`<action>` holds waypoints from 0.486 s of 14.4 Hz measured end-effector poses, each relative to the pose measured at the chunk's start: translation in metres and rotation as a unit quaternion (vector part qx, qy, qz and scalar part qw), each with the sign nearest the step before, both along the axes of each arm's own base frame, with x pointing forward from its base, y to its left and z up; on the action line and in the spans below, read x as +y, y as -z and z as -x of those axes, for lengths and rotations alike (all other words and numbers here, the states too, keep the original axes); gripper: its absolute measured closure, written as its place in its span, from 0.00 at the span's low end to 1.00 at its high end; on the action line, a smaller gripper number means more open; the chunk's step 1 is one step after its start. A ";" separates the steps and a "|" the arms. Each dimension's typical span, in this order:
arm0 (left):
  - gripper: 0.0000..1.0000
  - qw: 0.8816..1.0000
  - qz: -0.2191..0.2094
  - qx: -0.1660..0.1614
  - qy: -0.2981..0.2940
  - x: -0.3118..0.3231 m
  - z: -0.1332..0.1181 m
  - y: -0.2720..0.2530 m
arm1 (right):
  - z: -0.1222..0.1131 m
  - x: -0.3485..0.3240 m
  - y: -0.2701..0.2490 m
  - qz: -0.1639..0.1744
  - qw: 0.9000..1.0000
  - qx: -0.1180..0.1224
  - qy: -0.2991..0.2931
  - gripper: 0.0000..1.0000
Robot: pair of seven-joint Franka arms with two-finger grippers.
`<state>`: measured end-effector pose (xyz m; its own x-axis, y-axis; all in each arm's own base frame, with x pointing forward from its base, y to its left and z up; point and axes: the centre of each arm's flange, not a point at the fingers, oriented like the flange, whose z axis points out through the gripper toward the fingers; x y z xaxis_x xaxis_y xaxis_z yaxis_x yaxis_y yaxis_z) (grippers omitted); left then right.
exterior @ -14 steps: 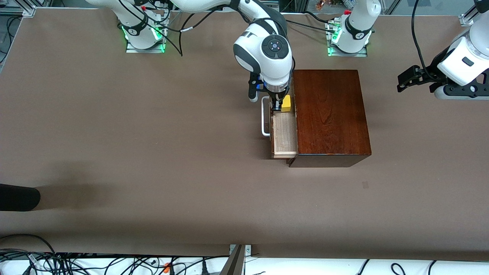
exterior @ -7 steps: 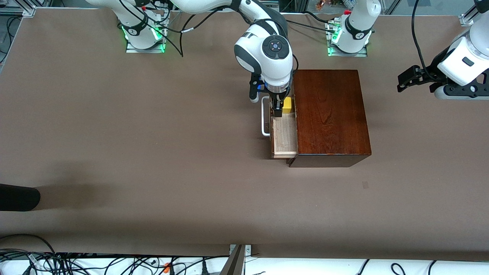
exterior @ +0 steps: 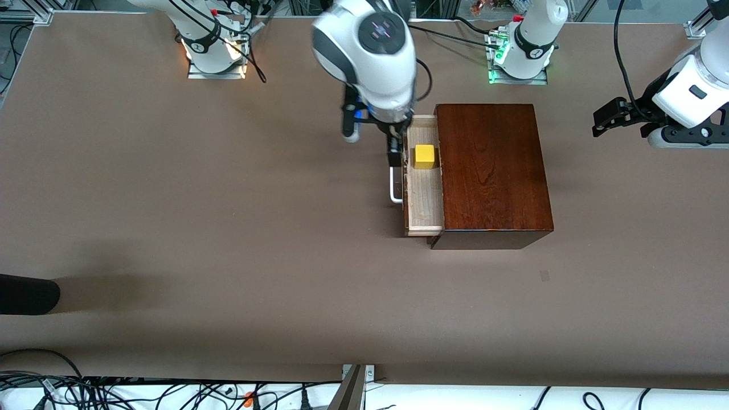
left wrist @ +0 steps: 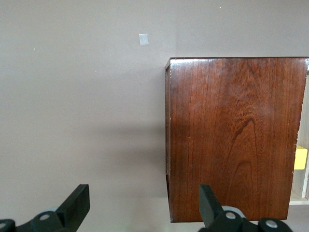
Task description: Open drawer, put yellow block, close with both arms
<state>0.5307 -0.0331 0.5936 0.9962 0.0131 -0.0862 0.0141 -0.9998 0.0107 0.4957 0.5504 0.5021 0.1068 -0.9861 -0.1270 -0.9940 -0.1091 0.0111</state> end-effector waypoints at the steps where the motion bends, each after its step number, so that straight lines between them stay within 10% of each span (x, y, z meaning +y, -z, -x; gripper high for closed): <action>1: 0.00 1.000 0.000 0.000 0.000 0.000 0.000 0.000 | -0.008 -0.025 -0.023 0.005 0.999 -0.001 -0.054 0.00; 7: 0.00 1.000 0.000 0.000 0.000 0.000 0.000 0.000 | -0.064 -0.172 -0.064 0.036 0.942 0.018 -0.334 0.00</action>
<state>0.5307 -0.0330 0.5936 0.9962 0.0132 -0.0866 0.0142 -0.9998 0.0106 0.5597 0.3783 0.5659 0.7033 -0.7065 -0.0783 -0.7025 -0.7077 0.0749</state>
